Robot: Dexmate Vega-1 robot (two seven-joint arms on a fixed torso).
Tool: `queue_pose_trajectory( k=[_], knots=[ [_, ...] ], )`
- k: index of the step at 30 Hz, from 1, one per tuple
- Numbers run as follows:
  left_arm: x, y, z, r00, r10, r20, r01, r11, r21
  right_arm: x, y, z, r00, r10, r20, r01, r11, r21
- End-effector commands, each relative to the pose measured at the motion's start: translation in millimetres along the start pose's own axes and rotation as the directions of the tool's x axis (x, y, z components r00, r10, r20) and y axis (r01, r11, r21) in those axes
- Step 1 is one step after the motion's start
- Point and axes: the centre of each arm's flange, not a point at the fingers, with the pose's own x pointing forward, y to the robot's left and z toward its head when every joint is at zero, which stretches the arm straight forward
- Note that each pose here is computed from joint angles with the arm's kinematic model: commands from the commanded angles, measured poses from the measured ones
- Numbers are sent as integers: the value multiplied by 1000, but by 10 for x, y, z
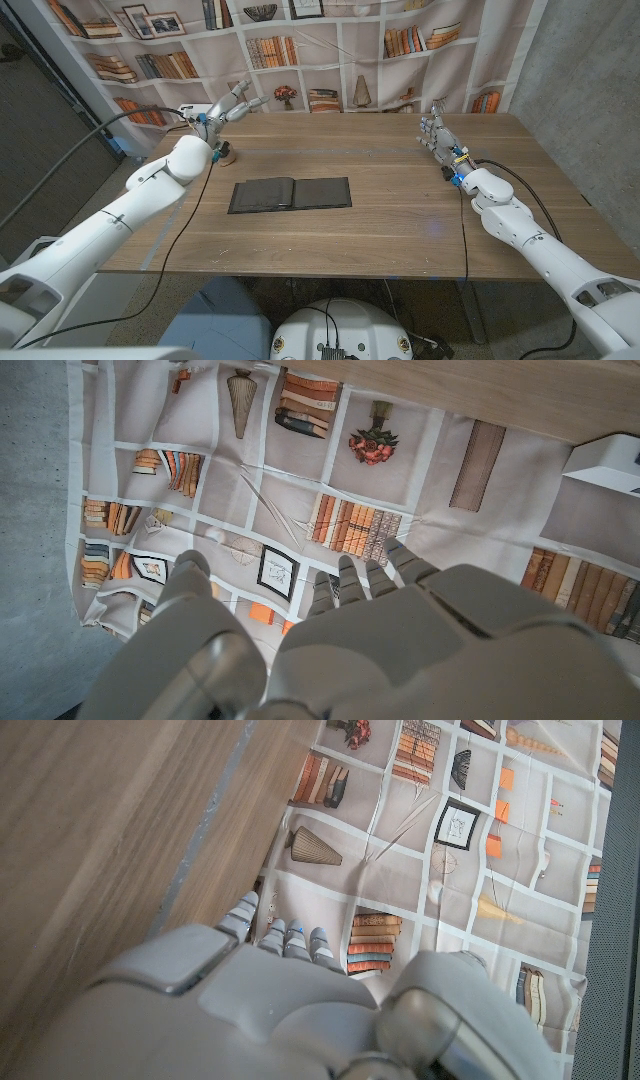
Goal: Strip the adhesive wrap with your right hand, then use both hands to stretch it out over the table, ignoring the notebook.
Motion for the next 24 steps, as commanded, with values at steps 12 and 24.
queue_pose_trajectory(
  k=[12,24],
  knots=[
    [-39,178,42,999,-29,-18,31,993,112,56,-3,-30,1000,6,-1,-6,1000,-3],
    [5,208,21,999,-41,-32,46,982,184,77,10,-35,1000,3,-11,-3,1000,-12]
  ],
)
